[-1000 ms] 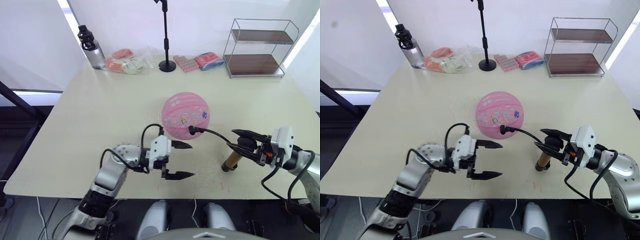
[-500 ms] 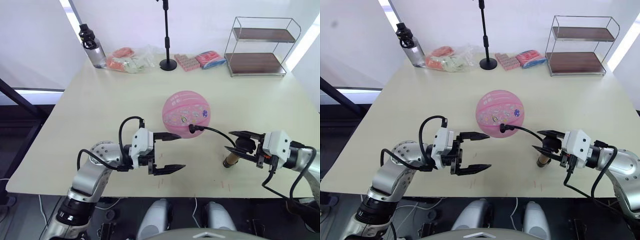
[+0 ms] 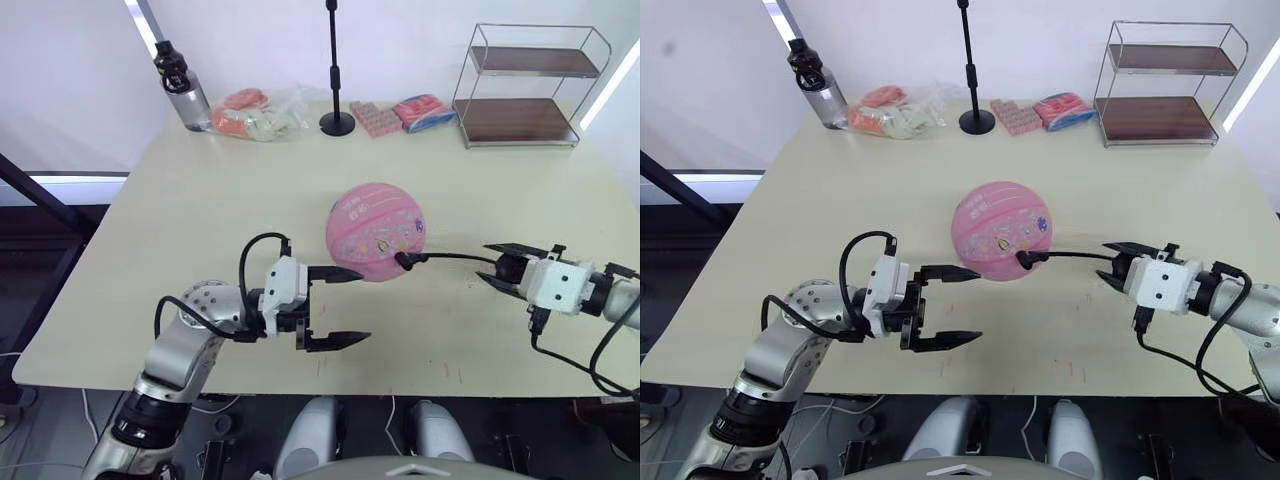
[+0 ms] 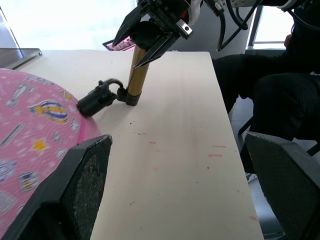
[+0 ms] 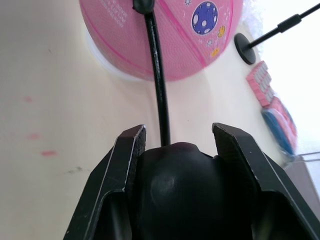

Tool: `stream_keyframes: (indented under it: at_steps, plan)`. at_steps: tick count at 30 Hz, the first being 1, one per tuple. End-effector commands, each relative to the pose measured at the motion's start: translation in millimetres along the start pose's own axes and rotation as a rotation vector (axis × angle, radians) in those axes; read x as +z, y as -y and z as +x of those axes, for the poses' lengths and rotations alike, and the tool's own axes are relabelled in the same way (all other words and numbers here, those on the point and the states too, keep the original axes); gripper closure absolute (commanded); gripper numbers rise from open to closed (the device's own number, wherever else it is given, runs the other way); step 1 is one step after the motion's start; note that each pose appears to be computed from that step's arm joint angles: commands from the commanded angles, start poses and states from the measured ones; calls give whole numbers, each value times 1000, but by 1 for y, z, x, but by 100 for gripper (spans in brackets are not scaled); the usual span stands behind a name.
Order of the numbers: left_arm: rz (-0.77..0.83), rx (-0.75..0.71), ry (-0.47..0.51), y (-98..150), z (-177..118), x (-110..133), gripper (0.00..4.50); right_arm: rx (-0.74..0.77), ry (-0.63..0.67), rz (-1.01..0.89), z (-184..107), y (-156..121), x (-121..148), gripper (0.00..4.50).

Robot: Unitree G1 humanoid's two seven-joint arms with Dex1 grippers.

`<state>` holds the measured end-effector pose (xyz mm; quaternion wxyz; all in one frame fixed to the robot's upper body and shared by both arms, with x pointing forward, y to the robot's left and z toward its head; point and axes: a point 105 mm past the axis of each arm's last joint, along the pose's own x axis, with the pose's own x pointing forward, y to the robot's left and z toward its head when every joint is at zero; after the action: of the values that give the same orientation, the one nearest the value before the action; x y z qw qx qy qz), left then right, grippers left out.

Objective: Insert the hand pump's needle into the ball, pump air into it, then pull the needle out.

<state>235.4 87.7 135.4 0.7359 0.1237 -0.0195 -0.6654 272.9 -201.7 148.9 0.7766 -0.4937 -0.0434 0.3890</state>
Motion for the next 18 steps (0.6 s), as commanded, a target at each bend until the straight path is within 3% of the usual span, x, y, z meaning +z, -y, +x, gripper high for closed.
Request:
stream_keyframes:
  at_steps: [1,6,15,16,17,18]
  plan:
    - [29,-7,40,1,2,10,0,-47,4,-106,1,9,-1,287]
    - [25,-5,33,2,2,8,0,-64,18,-150,7,7,-9,287]
    - [14,6,28,4,2,6,0,36,67,-189,15,-28,-12,287]
    - [13,7,27,4,2,5,0,42,65,-201,15,-31,-13,186]
    - [13,7,27,4,2,5,0,56,65,-216,14,-35,-15,159]
    - [12,7,28,4,2,5,0,65,65,-226,13,-40,-16,100]
